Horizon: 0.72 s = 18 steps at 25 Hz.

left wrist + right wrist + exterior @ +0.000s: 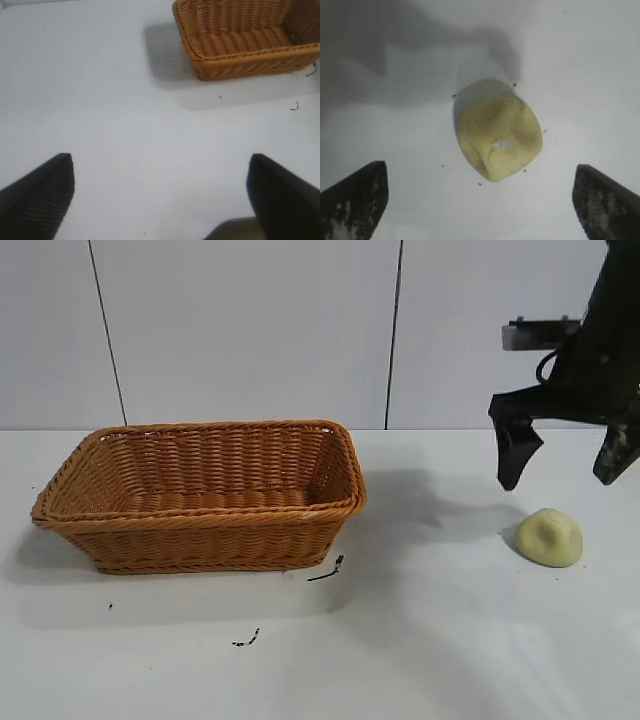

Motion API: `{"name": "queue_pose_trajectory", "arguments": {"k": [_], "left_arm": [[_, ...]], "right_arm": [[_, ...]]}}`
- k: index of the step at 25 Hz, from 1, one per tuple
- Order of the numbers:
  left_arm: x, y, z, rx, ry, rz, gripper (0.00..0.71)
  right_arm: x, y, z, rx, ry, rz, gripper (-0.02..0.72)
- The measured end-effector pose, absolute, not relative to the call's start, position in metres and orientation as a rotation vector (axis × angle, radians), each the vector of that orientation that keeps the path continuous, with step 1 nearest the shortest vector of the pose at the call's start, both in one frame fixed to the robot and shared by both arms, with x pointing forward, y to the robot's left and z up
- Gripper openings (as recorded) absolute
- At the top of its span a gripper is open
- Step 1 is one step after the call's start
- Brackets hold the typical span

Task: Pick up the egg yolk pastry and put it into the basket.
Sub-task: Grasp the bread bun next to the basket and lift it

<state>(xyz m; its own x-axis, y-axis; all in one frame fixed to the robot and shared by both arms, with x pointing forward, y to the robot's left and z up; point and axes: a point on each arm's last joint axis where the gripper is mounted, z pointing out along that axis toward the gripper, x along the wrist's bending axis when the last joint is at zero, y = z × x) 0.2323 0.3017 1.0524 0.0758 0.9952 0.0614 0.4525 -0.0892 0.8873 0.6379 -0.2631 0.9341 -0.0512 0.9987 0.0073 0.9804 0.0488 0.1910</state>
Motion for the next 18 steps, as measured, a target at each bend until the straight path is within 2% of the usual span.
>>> {"name": "queue_pose_trajectory", "arguments": {"k": [6, 11, 12, 14, 18], "left_arm": [[0.232, 0.302, 1.052, 1.639, 1.463, 0.96, 0.696], [0.232, 0.302, 1.052, 1.639, 1.463, 0.96, 0.696], [0.232, 0.302, 1.052, 1.639, 1.463, 0.96, 0.696], [0.232, 0.302, 1.052, 1.639, 1.463, 0.96, 0.696], [0.232, 0.302, 1.052, 1.639, 1.463, 0.96, 0.696]], "right_arm": [[0.645, -0.263, 0.891, 2.094, 2.2, 0.172, 0.693], [0.648, -0.263, 0.881, 2.093, 2.198, 0.175, 0.689], [0.648, -0.263, 0.881, 2.093, 2.197, 0.176, 0.664], [0.648, -0.263, 0.881, 2.093, 2.198, 0.175, 0.559], [0.647, -0.263, 0.881, 2.089, 2.201, 0.165, 0.234]]}}
